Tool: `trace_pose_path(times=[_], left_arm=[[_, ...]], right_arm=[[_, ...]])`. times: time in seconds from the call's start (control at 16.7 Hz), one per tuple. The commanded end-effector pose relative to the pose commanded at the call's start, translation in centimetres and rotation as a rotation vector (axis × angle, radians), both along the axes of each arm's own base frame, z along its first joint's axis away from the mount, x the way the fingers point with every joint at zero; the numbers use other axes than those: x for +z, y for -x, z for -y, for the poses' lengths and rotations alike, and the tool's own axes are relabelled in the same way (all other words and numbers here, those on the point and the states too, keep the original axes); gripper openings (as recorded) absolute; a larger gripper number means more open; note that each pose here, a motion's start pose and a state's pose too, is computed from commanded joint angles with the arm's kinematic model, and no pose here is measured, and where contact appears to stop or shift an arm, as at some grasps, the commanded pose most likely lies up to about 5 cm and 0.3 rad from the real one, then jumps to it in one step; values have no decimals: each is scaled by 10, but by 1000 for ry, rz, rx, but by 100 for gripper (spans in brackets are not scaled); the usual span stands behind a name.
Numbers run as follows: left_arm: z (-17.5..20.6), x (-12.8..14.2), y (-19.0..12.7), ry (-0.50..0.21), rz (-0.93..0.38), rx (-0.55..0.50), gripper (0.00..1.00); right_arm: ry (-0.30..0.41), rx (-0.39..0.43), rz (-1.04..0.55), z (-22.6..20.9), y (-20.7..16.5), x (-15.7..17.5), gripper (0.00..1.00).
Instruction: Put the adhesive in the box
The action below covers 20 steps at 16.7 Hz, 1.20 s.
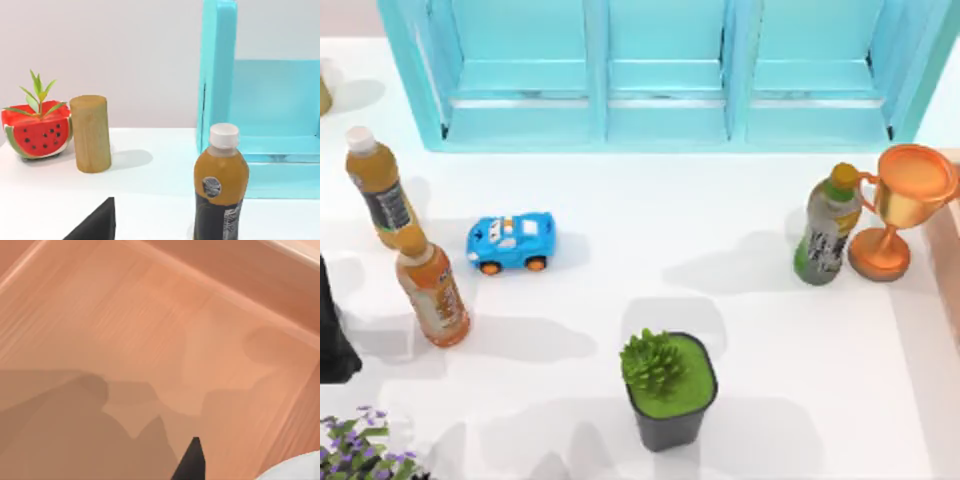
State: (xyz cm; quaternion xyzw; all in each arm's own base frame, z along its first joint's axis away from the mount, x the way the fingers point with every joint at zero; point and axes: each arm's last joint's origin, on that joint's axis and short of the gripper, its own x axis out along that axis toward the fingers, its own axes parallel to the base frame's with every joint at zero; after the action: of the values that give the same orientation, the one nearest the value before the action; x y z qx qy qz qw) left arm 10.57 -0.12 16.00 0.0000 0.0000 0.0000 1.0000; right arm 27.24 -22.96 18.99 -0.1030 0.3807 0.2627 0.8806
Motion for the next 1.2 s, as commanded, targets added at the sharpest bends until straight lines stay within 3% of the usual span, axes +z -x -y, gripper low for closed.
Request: trace_pose_path(times=[0.24, 0.42, 0.6, 1.2], left_arm=[[0, 0, 0, 0, 0, 0, 100], [0, 0, 0, 0, 0, 0, 100], [0, 0, 0, 0, 0, 0, 100], [0, 0, 0, 0, 0, 0, 100]], right_arm=[[-86, 133, 114, -9, 39, -8, 0], [-142, 183, 211, -16, 58, -14, 0], [-173, 196, 270, -21, 67, -17, 0], [-176, 201, 263, -28, 60, -25, 0]])
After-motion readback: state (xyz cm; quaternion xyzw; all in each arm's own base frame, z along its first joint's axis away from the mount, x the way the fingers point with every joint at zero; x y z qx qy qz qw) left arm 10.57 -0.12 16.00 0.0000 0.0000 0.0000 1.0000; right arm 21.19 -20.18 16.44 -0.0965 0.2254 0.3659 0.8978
